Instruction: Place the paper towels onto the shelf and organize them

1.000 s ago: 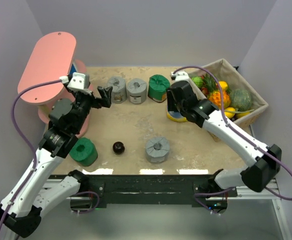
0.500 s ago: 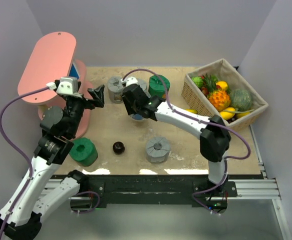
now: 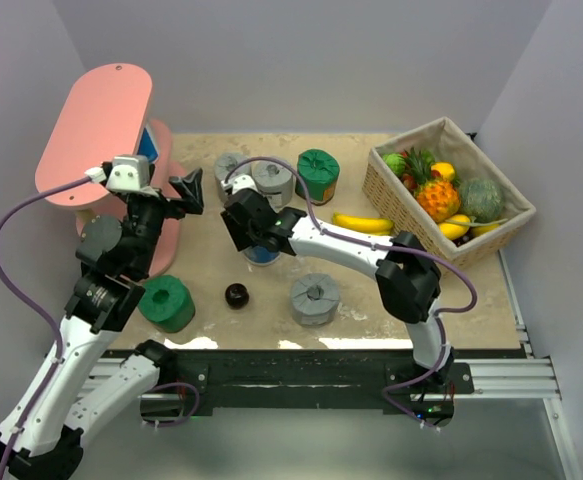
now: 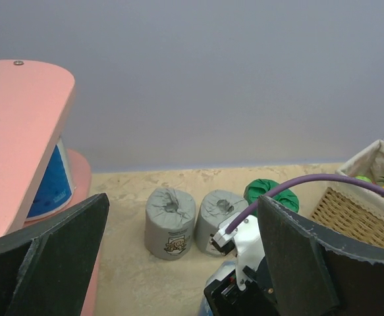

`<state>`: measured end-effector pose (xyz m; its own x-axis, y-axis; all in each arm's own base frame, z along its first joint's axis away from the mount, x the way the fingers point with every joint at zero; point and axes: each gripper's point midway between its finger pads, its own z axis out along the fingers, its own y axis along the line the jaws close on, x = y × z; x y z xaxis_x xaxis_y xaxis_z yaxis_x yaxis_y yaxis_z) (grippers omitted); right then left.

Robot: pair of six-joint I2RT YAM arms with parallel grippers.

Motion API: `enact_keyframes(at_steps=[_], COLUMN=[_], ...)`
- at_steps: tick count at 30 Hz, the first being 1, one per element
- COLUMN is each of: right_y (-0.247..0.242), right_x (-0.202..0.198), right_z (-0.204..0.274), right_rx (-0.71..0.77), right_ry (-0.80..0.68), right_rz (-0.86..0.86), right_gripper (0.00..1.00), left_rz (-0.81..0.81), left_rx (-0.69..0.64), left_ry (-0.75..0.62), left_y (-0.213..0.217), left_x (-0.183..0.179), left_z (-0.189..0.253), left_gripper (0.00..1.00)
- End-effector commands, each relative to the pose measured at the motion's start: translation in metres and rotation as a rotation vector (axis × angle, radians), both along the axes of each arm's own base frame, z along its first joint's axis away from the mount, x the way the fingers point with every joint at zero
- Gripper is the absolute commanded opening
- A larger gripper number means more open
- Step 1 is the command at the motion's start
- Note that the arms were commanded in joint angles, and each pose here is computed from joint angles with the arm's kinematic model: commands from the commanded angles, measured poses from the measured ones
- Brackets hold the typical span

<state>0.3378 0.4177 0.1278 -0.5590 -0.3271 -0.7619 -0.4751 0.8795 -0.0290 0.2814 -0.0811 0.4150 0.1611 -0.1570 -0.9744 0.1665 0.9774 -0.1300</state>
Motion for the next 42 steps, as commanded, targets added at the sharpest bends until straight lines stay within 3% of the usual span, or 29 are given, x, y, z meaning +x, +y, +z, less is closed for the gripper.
enact_keyframes(at_steps=[1, 9, 16, 23, 29, 34, 42], right_y=[0.006, -0.03, -0.111, -0.179, -0.208, -0.222, -0.24], right_x=[0.001, -0.031, -0.057, -0.089, -0.104, -0.112, -0.118], right_z=[0.084, 0.153, 0.158, 0.169, 0.173, 0.183, 0.18], right_rx=[0.169, 0.268, 0.228, 0.314, 0.341, 0.378, 0.355], right_ry=[-0.092, -0.131, -0.208, -0.28, -0.318, -0.35, -0.365], right_rz=[0.012, 0.048, -0.055, -0.132, -0.141, -0.141, -0.162], right_gripper=[0.7, 0.85, 0.94, 0.95, 0.94, 0.94, 0.94], left_rz=[0.021, -0.036, -0.121, -0.087, -0.128, -0.179, -0.29], left_rx=[0.012, 0.033, 0.154, 0.303, 0.468, 0.614, 0.696], left_ry=[-0.01, 0.034, 0.242, 0.437, 0.596, 0.708, 0.818], left_y=[0.004, -0.01, -0.041, -0.066, -0.101, -0.136, -0.174], left_x=[0.002, 0.007, 0.038, 0.068, 0.083, 0.08, 0.066], left_z=[0.007, 0.017, -0.021, -0.076, -0.129, -0.175, -0.223], left_gripper=[1.0, 1.0, 0.99, 0.96, 0.93, 0.91, 0.87])
